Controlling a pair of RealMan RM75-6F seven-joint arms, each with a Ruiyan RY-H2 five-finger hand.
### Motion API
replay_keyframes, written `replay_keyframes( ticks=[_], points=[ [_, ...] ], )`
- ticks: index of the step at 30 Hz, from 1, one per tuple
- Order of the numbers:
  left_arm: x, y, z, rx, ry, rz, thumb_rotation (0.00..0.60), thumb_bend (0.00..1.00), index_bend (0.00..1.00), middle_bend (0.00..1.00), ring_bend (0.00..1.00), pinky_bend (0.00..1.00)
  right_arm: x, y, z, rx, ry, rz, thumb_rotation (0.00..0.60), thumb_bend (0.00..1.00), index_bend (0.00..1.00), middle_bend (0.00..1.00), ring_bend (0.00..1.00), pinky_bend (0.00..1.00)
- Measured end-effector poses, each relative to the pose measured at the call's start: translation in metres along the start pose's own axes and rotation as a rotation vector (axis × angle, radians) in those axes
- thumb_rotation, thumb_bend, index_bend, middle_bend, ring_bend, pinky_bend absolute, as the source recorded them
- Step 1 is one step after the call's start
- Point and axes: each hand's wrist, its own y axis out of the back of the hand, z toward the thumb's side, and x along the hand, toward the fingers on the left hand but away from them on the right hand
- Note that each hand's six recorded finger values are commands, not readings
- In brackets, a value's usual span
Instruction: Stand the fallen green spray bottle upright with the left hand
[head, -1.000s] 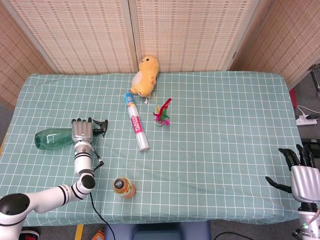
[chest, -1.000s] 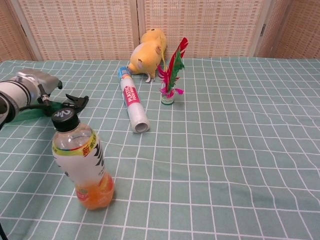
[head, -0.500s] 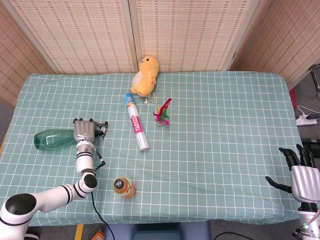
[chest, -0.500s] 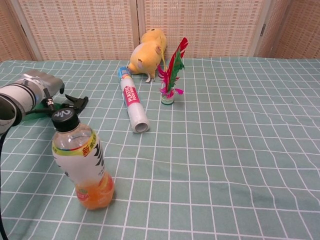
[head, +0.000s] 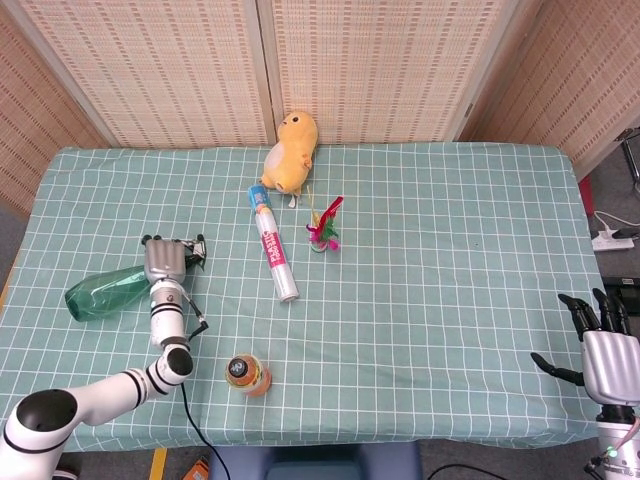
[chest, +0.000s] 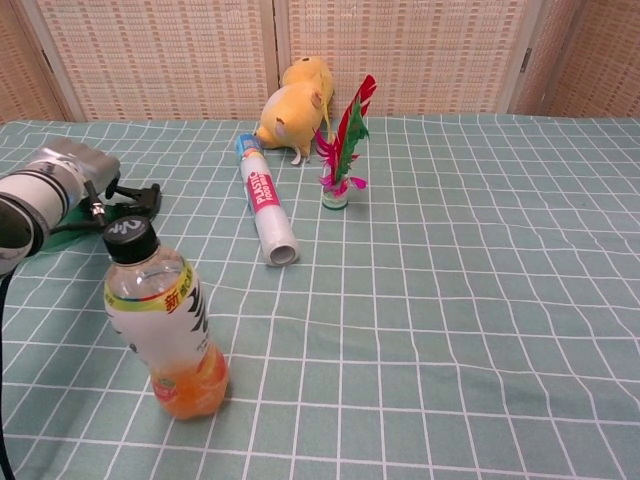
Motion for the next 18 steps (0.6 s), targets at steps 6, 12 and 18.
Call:
replay_keyframes(
  ticks=[6, 12, 18],
  points=[
    [0.000, 0.008, -0.004, -0.025, -0.004, 0.049, 0.600, 0.32, 0.43, 0.65, 0.35, 0.31, 0.000, 0.000, 0.000, 0.000, 0.001, 0.001, 0.600, 0.00, 0.17, 0.23, 0.00, 0.00],
    [-0.003, 0.033, -0.011, -0.109, -0.017, 0.160, 0.600, 0.33, 0.48, 0.74, 0.43, 0.36, 0.000, 0.000, 0.000, -0.002, -0.001, -0.001, 0.600, 0.00, 0.17, 0.23, 0.00, 0.00],
    [-0.013, 0.064, -0.031, -0.233, -0.038, 0.310, 0.600, 0.35, 0.53, 0.80, 0.48, 0.37, 0.000, 0.000, 0.000, -0.003, 0.001, -0.003, 0.600, 0.00, 0.17, 0.23, 0.00, 0.00]
  ],
)
